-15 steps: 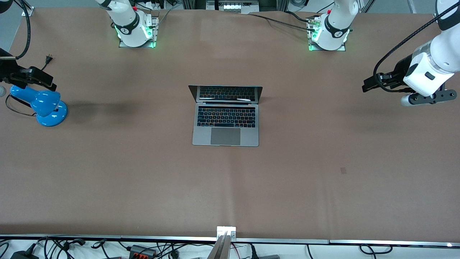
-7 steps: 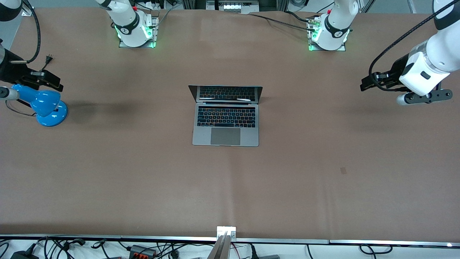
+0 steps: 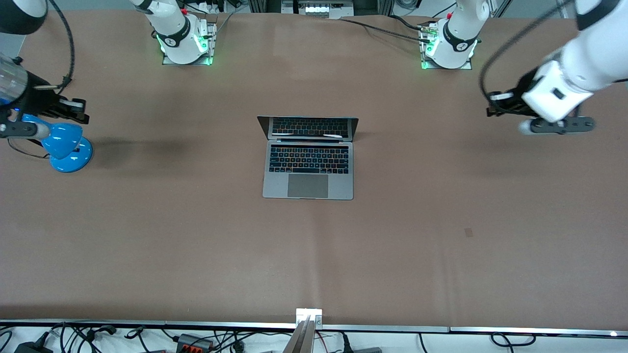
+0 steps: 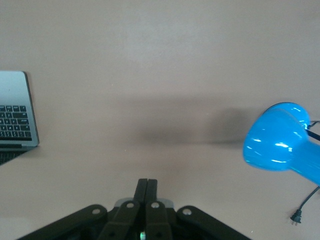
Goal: Close laptop with both arms from behind
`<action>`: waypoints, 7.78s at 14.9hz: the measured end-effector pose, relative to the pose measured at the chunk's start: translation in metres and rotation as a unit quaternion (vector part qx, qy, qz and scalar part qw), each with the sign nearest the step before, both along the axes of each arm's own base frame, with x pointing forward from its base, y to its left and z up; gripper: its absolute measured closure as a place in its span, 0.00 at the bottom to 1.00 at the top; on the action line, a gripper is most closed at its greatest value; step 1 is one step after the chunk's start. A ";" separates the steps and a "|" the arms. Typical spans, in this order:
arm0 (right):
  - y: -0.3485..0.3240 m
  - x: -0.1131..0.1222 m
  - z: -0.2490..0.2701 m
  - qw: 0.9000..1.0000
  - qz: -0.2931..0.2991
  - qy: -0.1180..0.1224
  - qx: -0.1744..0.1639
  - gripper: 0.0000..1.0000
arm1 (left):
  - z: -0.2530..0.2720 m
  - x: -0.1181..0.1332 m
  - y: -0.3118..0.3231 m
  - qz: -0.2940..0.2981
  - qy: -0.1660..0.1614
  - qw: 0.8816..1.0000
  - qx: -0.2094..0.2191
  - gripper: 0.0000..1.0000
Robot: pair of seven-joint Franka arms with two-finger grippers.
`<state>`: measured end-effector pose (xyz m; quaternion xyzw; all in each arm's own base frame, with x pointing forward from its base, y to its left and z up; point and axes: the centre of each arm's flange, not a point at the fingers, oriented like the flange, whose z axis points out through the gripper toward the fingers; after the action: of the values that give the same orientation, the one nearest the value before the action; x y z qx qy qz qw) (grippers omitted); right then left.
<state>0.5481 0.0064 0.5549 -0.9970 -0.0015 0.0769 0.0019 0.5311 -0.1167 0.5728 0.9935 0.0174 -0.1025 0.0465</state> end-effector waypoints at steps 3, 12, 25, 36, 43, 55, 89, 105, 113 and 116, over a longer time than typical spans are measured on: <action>0.026 0.001 -0.014 1.000 0.017 0.018 0.016 0.99 | -0.015 0.001 -0.055 -0.039 -0.002 0.999 -0.031 0.99; 0.157 -0.030 -0.114 0.989 0.052 0.072 0.114 0.99 | -0.108 -0.022 -0.181 -0.065 0.039 0.993 -0.086 0.99; 0.346 -0.111 -0.191 0.993 0.072 0.071 0.067 0.99 | -0.167 -0.094 -0.245 -0.094 0.070 0.990 -0.077 0.99; 0.356 -0.094 -0.210 0.994 0.066 0.059 0.070 0.99 | -0.245 -0.102 -0.261 -0.092 0.065 0.989 -0.095 0.99; 0.353 -0.065 -0.209 0.995 0.047 0.025 0.083 0.99 | -0.254 -0.071 -0.249 -0.077 0.046 0.991 -0.098 0.99; 0.343 -0.010 -0.263 0.997 0.022 -0.002 0.069 0.99 | -0.308 -0.011 -0.245 -0.060 0.054 0.992 -0.098 0.99; 0.359 0.043 -0.350 0.999 0.027 -0.010 0.043 0.99 | -0.295 0.027 -0.239 -0.070 0.034 0.997 -0.018 0.99; 0.166 0.094 -0.119 1.000 -0.017 -0.024 0.001 0.45 | -0.022 0.022 -0.070 0.033 -0.064 0.996 0.060 0.99; 0.091 0.099 -0.002 0.998 -0.043 -0.052 -0.019 0.00 | 0.012 0.025 -0.013 0.011 -0.060 0.996 0.061 0.83; 0.073 0.101 0.011 0.997 -0.045 -0.066 -0.024 0.00 | 0.009 0.026 0.006 0.023 -0.042 0.997 0.052 0.73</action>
<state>0.6490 0.0793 0.5662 -0.9988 0.0446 0.0113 -0.0183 0.5573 -0.1109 0.5813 0.9973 0.0435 -0.0586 -0.0025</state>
